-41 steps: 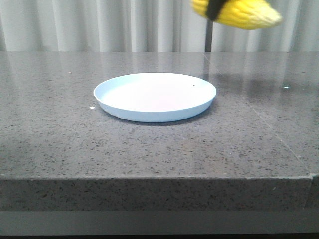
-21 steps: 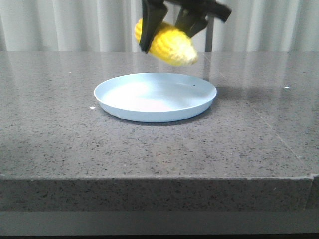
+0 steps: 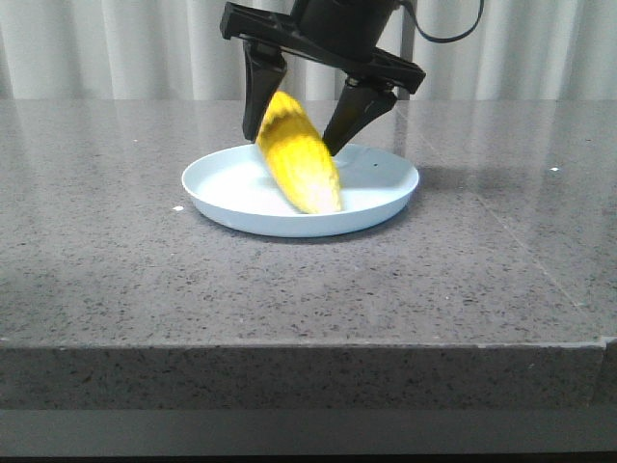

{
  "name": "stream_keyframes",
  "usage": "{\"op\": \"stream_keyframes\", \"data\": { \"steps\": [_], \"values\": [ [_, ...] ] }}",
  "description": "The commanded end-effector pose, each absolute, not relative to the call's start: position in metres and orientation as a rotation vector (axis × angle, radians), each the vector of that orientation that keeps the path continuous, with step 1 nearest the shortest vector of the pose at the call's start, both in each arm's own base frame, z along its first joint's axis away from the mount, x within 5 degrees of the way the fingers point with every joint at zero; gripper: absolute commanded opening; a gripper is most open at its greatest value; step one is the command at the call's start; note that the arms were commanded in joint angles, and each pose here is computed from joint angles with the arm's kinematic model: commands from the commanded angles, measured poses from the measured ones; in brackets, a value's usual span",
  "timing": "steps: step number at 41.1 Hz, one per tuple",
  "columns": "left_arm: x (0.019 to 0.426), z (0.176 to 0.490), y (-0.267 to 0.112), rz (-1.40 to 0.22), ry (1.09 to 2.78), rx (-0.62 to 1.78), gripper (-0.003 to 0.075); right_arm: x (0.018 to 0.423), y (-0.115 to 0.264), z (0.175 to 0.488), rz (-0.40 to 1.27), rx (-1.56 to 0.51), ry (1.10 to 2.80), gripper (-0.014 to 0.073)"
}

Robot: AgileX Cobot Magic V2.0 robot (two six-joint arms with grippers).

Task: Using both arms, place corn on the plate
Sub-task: 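Lower the corn onto the plate and open the right gripper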

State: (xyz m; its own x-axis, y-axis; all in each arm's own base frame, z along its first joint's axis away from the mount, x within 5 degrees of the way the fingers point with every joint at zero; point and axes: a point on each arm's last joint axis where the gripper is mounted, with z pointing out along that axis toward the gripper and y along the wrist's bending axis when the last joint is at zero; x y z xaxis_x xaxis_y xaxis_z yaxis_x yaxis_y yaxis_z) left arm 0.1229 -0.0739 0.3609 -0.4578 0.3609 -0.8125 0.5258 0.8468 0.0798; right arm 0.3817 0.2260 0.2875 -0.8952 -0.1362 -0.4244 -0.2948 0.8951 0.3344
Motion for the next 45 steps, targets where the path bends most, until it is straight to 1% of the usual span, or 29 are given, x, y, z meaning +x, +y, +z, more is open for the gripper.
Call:
{"op": "stream_keyframes", "data": {
  "steps": [1,7,13,20,26,32,39,45],
  "values": [
    [0.125,0.376,-0.076,-0.261,2.003,0.611,0.0417,0.374,0.222,0.330,0.603,-0.315,2.529,0.0636],
    [0.125,0.376,-0.076,-0.261,2.003,0.611,0.0417,0.367,0.215,0.350,0.569,-0.353,2.475,0.0636],
    [0.125,0.376,-0.076,-0.261,2.003,0.611,0.0417,0.349,0.201,0.385,0.482,-0.468,2.357,0.0636],
    [0.125,0.376,-0.076,-0.261,2.003,0.611,0.0417,0.314,0.179,0.430,0.404,-0.575,2.243,0.0636],
    [0.125,0.376,-0.076,-0.261,2.003,0.611,0.0417,0.279,0.157,0.455,0.341,-0.623,2.163,0.0636],
    [0.125,0.376,-0.076,-0.261,2.003,0.611,0.0417,0.247,0.136,0.457,0.283,-0.627,2.149,0.0636],
    [0.125,0.376,-0.076,-0.261,2.003,0.611,0.0417,0.207,0.110,0.450,0.213,-0.633,2.141,0.0636],
    [0.125,0.376,-0.076,-0.261,2.003,0.611,0.0417,0.175,0.091,0.441,0.196,-0.632,2.132,0.0636]
  ]
}}
